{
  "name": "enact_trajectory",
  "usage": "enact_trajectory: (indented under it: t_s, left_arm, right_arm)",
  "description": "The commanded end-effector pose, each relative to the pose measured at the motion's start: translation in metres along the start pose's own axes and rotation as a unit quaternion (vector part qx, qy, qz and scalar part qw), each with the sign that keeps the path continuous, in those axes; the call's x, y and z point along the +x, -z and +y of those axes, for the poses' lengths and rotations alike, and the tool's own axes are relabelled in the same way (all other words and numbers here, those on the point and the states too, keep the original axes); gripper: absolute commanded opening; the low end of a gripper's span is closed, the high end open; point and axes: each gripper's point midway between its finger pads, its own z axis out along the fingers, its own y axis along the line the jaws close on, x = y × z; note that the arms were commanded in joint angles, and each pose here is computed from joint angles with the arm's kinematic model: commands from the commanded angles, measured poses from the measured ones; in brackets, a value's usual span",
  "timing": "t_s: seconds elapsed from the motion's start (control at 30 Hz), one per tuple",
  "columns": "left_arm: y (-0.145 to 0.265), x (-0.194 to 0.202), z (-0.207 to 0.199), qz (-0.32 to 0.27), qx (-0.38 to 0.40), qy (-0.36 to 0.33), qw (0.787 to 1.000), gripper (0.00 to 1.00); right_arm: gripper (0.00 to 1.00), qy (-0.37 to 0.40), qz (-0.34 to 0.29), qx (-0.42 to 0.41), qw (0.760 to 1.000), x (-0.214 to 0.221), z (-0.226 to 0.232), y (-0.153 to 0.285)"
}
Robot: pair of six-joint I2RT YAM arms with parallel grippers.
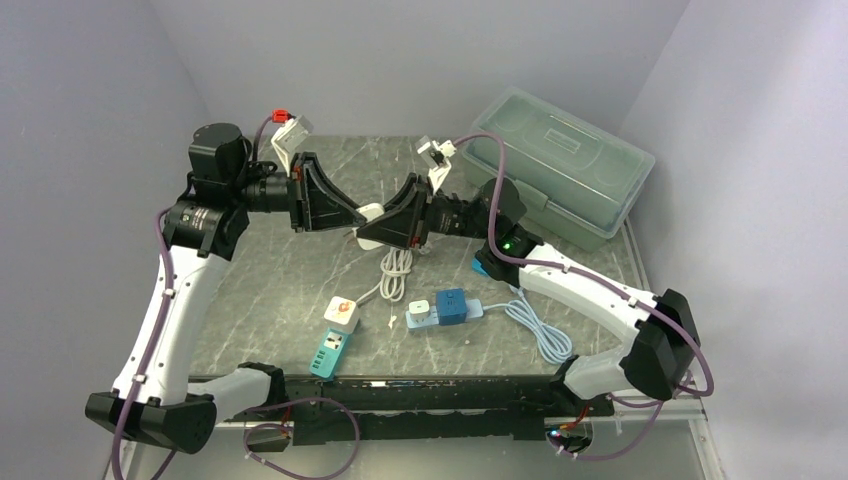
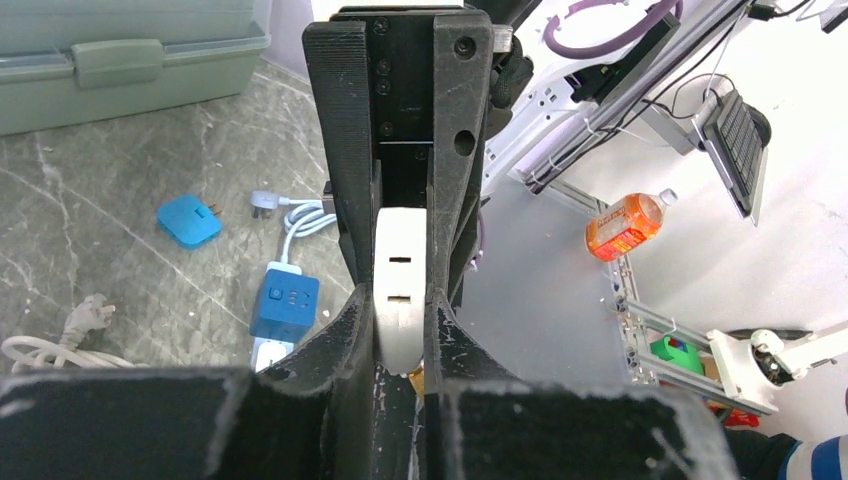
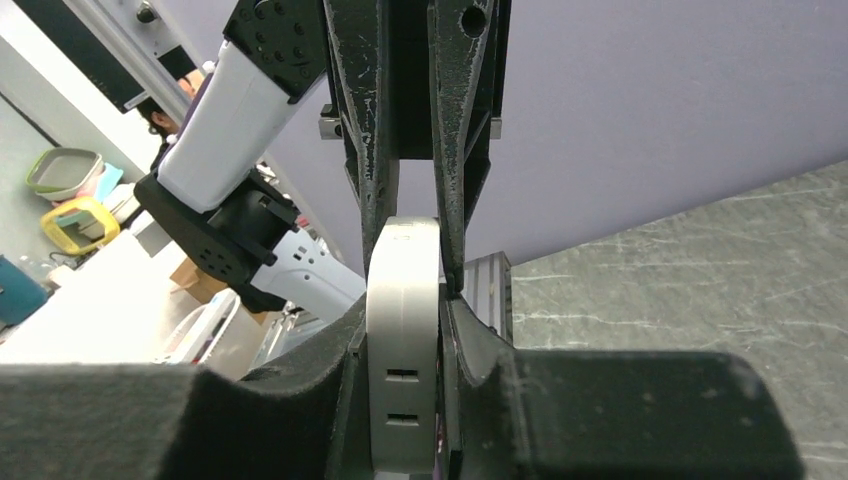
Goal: Insert the plug
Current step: Pick up the plug from the center of the board.
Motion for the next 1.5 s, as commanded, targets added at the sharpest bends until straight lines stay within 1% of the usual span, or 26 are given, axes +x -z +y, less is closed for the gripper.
enact_trajectory:
  t_s: [0.0, 0.17, 0.2, 0.27, 0.3, 0.43, 0.53, 0.6, 0.63, 0.7, 0.73, 0.9, 0.97, 1.1, 1.27, 1.4, 1.43, 1.47]
  left_arm:
    - [0.0, -0.012, -0.001, -0.019, -0.004, -0.049, 0.999, 0.0]
    - [0.0, -0.013, -0.001, -0.027, -0.007, -0.052, 0.998, 0.0]
    - [0.0, -0.013, -0.001, -0.028, -0.008, -0.053, 0.998, 0.0]
    - [0.0, -0.013, -0.003, -0.027, -0.005, -0.053, 0.998, 0.0]
    - [0.0, -0.013, -0.003, -0.027, -0.003, -0.053, 0.998, 0.0]
    - [0.001, -0.013, -0.004, -0.027, -0.003, -0.055, 0.998, 0.0]
    - [0.001, -0.013, -0.005, -0.026, -0.002, -0.055, 0.998, 0.0]
    - [0.001, -0.012, -0.005, -0.025, -0.003, -0.056, 0.998, 0.0]
    - [0.001, -0.012, -0.006, -0.024, -0.002, -0.057, 0.998, 0.0]
    - [0.001, -0.012, -0.007, -0.023, 0.0, -0.057, 0.998, 0.0]
    - [0.001, -0.013, -0.008, -0.022, 0.002, -0.057, 0.998, 0.0]
    - [0.001, -0.015, -0.012, -0.023, 0.01, -0.055, 0.998, 0.0]
    - [0.001, -0.016, -0.013, -0.023, 0.012, -0.053, 0.998, 0.0]
    - [0.001, -0.017, -0.016, -0.025, 0.016, -0.047, 0.998, 0.0]
    - [0.001, -0.02, -0.015, -0.03, 0.015, -0.045, 0.998, 0.0]
    - [0.001, -0.018, -0.014, -0.028, 0.015, -0.042, 0.999, 0.0]
    - [0.001, -0.018, -0.013, -0.027, 0.014, -0.043, 0.999, 0.0]
    - [0.0, -0.016, -0.01, -0.027, 0.008, -0.041, 0.999, 0.06]
  right_arm:
    - [0.21, 0.007, -0.006, -0.055, 0.998, -0.009, 0.028, -0.008]
    - [0.22, -0.003, -0.007, -0.067, 0.998, -0.008, 0.03, -0.013]
    - [0.25, -0.004, -0.009, -0.069, 0.998, -0.008, 0.031, -0.013]
    - [0.34, -0.007, -0.01, -0.07, 0.997, -0.008, 0.031, -0.014]
    - [0.35, -0.007, -0.01, -0.072, 0.997, -0.009, 0.032, -0.014]
    - [0.35, -0.009, -0.012, -0.076, 0.997, -0.011, 0.033, -0.014]
    - [0.28, -0.006, -0.016, -0.076, 0.997, -0.012, 0.035, -0.013]
    - [0.27, -0.005, -0.017, -0.072, 0.997, -0.011, 0.034, -0.012]
    - [0.31, -0.006, -0.016, -0.071, 0.997, -0.011, 0.034, -0.011]
    - [0.44, -0.003, -0.017, -0.066, 0.998, -0.012, 0.033, -0.008]
    - [0.48, -0.001, -0.02, -0.06, 0.998, -0.014, 0.032, -0.006]
    - [0.49, 0.007, -0.029, -0.047, 0.998, -0.023, 0.027, -0.001]
    - [0.46, 0.007, -0.032, -0.047, 0.998, -0.025, 0.027, -0.001]
    - [0.34, 0.004, -0.038, -0.043, 0.998, -0.024, 0.023, -0.001]
    - [0.22, 0.004, -0.032, -0.047, 0.998, -0.019, 0.024, -0.004]
    - [0.01, 0.013, -0.028, -0.031, 0.999, -0.015, 0.021, -0.005]
    - [0.0, 0.016, -0.025, -0.026, 0.999, -0.013, 0.019, -0.005]
    - [0.0, 0.022, -0.024, -0.019, 0.999, -0.012, 0.018, -0.004]
